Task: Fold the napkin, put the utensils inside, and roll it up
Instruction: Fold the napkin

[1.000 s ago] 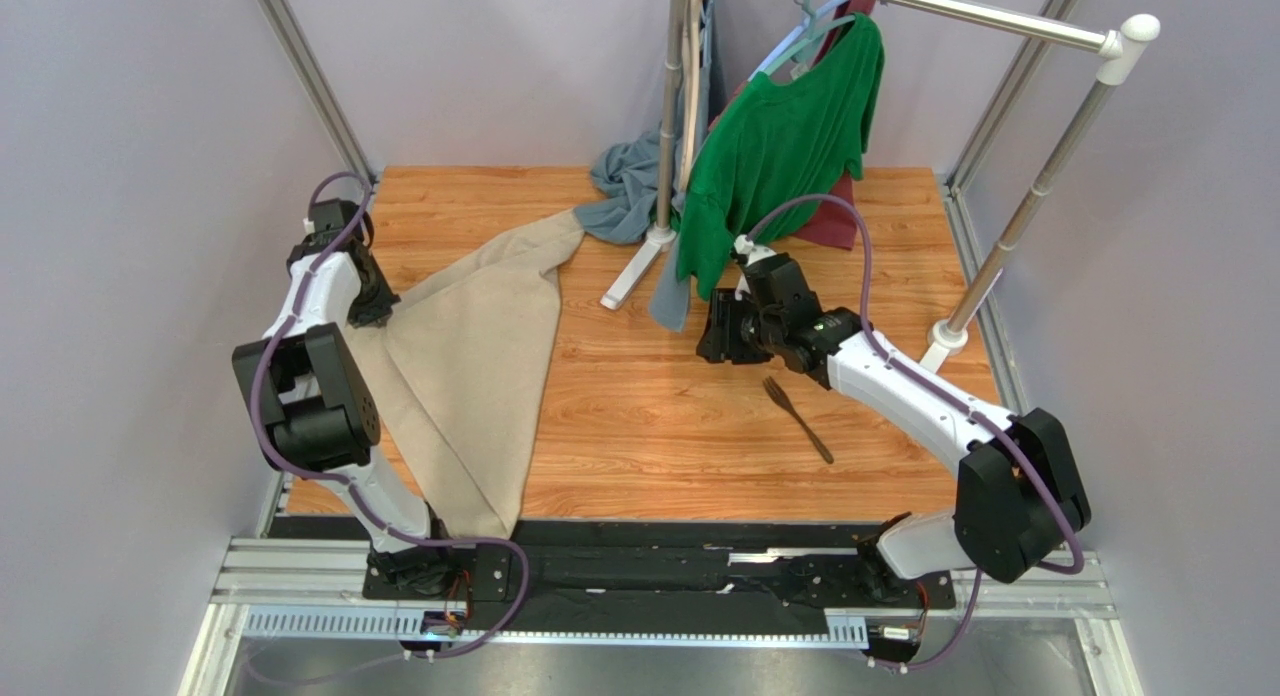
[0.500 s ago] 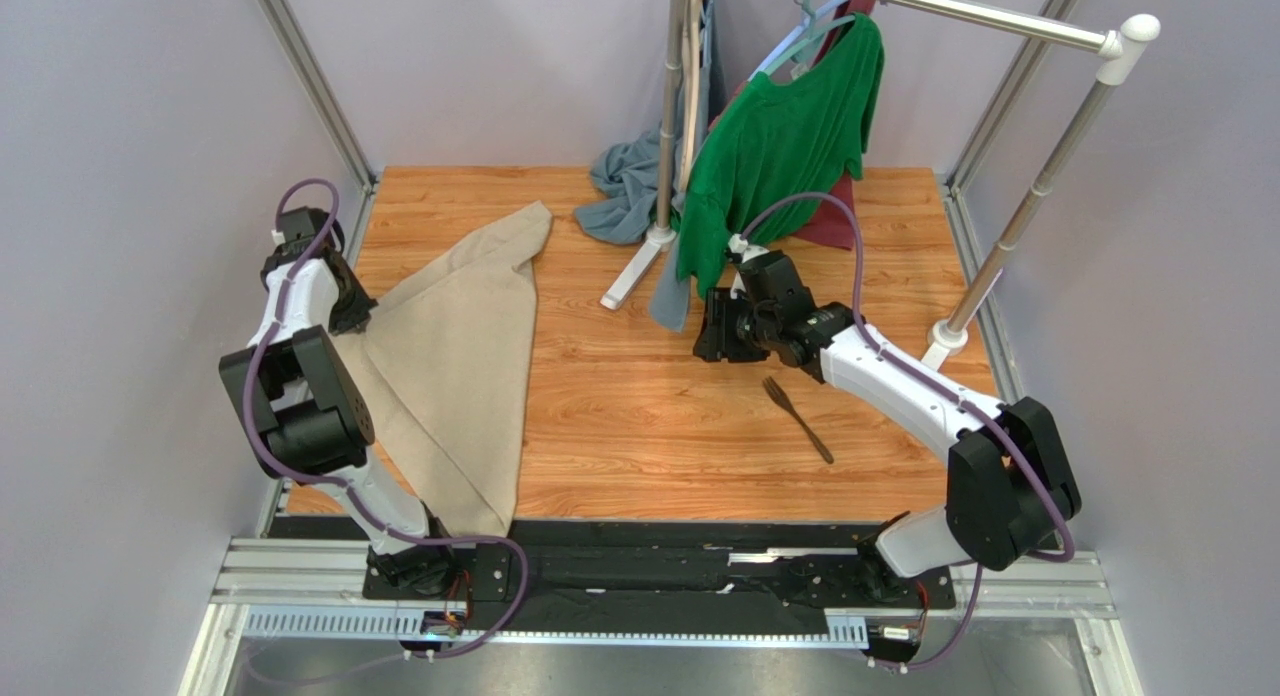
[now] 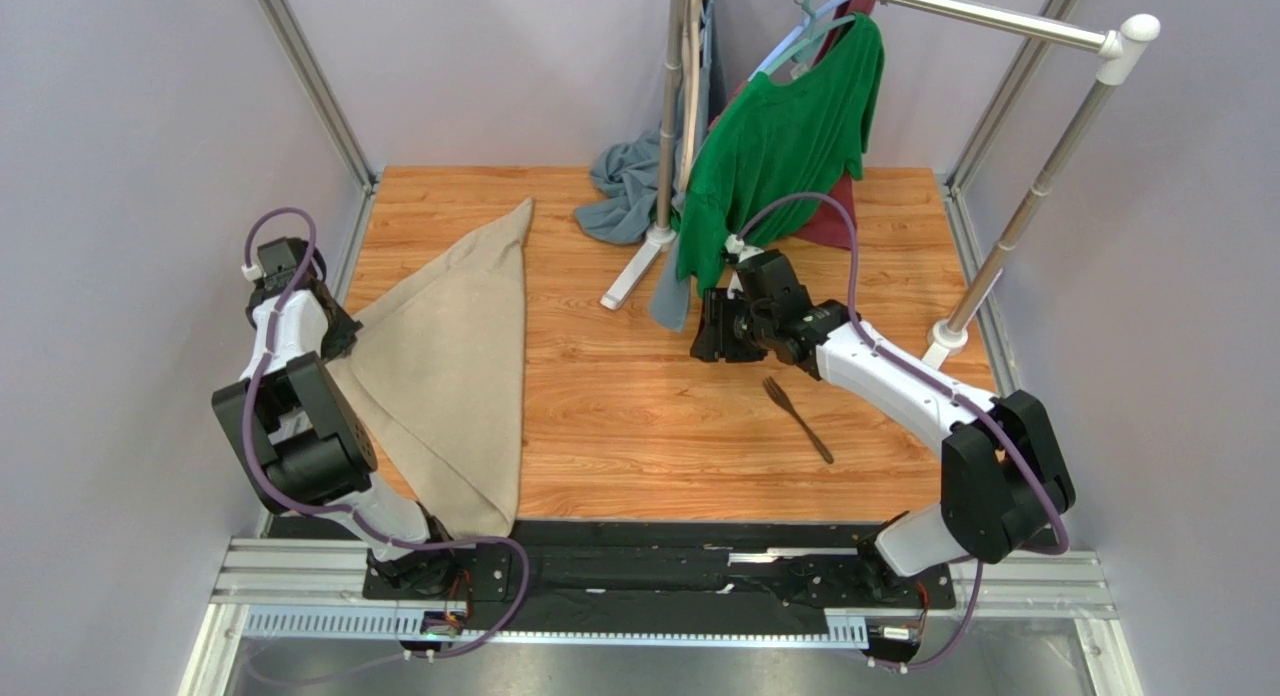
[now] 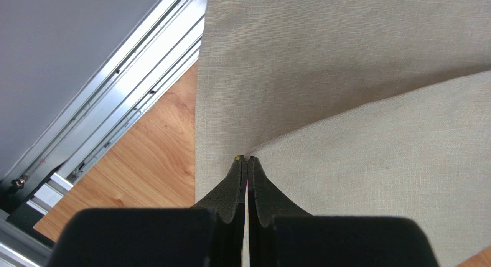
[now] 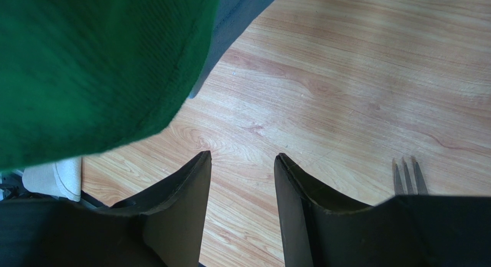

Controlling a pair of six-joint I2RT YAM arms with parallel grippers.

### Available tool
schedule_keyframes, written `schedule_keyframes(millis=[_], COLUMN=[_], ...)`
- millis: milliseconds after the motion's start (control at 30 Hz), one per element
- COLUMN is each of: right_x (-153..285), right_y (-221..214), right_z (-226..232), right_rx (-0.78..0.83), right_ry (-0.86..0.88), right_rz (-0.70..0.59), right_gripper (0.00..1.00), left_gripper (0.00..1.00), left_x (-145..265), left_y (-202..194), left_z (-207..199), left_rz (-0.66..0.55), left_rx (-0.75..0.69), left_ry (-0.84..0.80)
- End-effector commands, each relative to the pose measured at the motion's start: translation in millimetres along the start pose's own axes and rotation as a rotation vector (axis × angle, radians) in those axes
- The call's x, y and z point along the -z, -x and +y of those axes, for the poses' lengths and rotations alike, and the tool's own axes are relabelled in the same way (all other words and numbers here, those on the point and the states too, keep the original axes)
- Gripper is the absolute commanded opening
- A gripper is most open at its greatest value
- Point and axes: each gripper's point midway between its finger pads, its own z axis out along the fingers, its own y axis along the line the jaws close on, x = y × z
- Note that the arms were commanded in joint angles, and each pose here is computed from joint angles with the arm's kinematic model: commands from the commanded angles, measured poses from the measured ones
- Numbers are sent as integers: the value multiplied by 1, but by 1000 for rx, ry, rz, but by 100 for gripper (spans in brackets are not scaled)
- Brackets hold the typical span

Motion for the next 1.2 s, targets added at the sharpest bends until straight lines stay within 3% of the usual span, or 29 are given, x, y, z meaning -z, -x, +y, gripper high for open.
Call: schedule_keyframes(millis=[0, 333, 733, 1167], right_x=[2, -25, -62, -120], right_y=[19, -4, -34, -46], right_z=[15, 57, 156, 224], right_rx=[-4, 21, 59, 26], right_ry=[55, 172, 392, 507], right_rz=[-46, 12, 95, 125], right_gripper=[49, 50, 57, 57], left_gripper=[0, 0, 0, 0], left_x=[1, -3, -17, -10], left_y=[20, 44, 49, 59], left_z=[8, 14, 18, 19], left_rz=[-69, -103, -82, -82], left_rx=[70, 105, 136, 47], left_ry=[11, -3, -4, -6])
